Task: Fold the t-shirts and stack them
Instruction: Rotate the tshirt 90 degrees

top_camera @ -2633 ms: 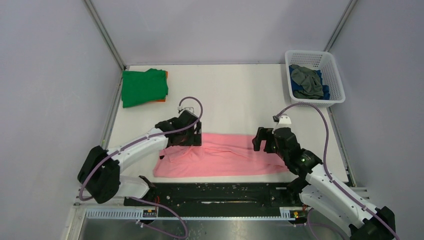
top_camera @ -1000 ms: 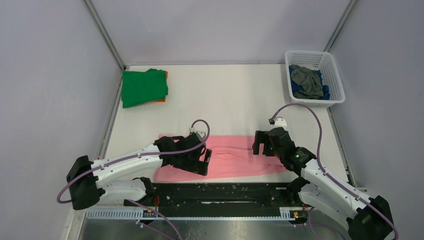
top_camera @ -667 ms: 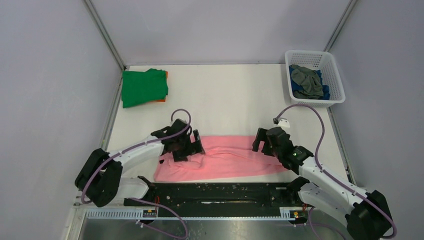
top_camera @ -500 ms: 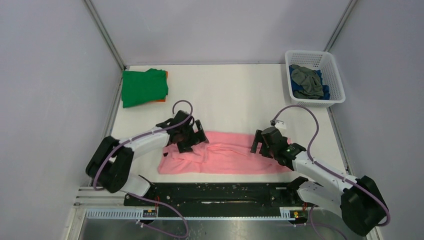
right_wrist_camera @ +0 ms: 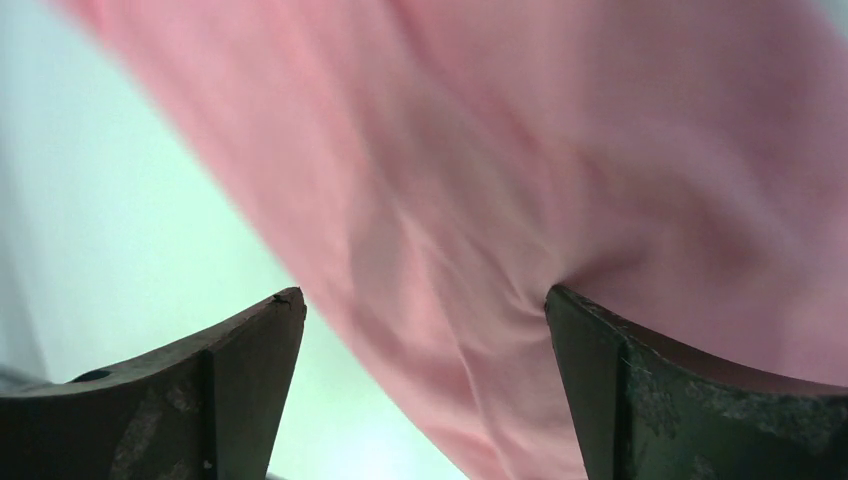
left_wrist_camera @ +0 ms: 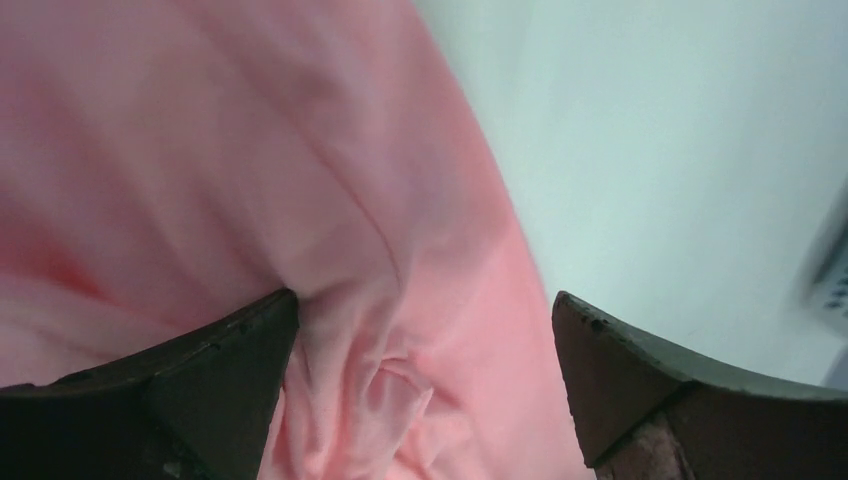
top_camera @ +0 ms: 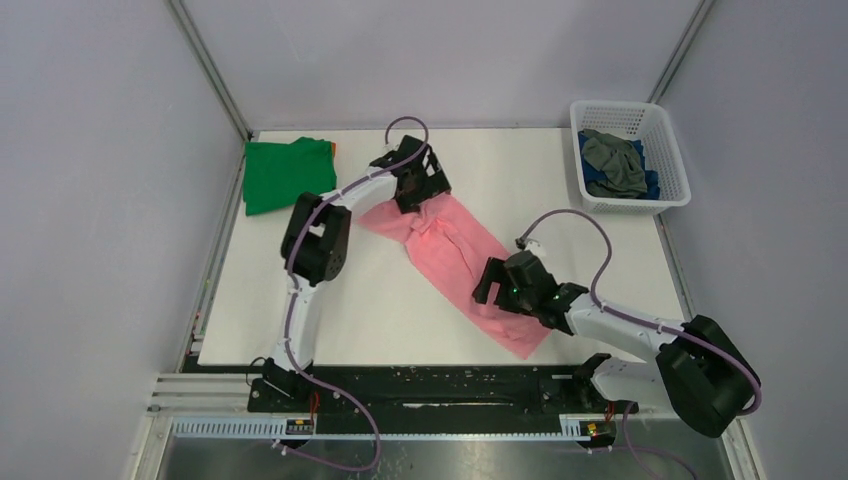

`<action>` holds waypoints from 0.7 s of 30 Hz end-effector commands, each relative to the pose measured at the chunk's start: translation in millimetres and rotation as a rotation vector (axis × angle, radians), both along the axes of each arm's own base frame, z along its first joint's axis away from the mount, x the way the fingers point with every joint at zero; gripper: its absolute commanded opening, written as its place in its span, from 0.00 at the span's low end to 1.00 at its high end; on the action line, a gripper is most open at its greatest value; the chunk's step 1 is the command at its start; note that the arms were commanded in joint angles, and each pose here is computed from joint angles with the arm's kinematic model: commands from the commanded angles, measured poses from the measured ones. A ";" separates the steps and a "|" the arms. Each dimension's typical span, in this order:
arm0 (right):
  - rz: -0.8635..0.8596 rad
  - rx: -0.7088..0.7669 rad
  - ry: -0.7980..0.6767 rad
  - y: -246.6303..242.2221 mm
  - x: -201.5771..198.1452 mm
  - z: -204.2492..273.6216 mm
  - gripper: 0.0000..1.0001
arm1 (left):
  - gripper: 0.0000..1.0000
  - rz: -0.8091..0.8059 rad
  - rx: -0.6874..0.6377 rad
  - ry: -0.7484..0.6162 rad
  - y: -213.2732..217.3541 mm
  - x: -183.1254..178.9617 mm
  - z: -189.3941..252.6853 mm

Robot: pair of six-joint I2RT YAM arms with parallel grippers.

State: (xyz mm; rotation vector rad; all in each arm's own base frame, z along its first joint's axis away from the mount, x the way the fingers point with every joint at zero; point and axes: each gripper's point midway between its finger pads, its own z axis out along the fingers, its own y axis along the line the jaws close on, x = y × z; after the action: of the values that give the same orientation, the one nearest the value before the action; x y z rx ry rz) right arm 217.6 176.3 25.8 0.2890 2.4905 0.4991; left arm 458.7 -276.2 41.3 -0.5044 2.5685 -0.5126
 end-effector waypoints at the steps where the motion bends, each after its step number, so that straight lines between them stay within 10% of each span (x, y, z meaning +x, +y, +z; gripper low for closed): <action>1: 0.169 0.065 0.217 39.1 -65.4 -25.6 0.99 | 0.99 -0.097 -0.106 -0.051 -45.7 54.7 8.7; 9: 0.420 0.157 0.070 127.7 -75.7 28.1 1.00 | 0.99 -0.063 -0.512 -0.230 -104.7 129.3 36.9; 21: 0.312 -0.039 -0.149 34.3 -69.2 43.1 0.99 | 0.99 -0.182 -0.567 -0.427 -99.7 135.5 153.7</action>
State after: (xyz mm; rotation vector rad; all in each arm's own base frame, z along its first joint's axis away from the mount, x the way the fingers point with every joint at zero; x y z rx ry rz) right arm 142.5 258.0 81.8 -0.1867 2.4363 0.7957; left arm 599.1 -373.0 84.9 -0.4981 2.2123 -1.1843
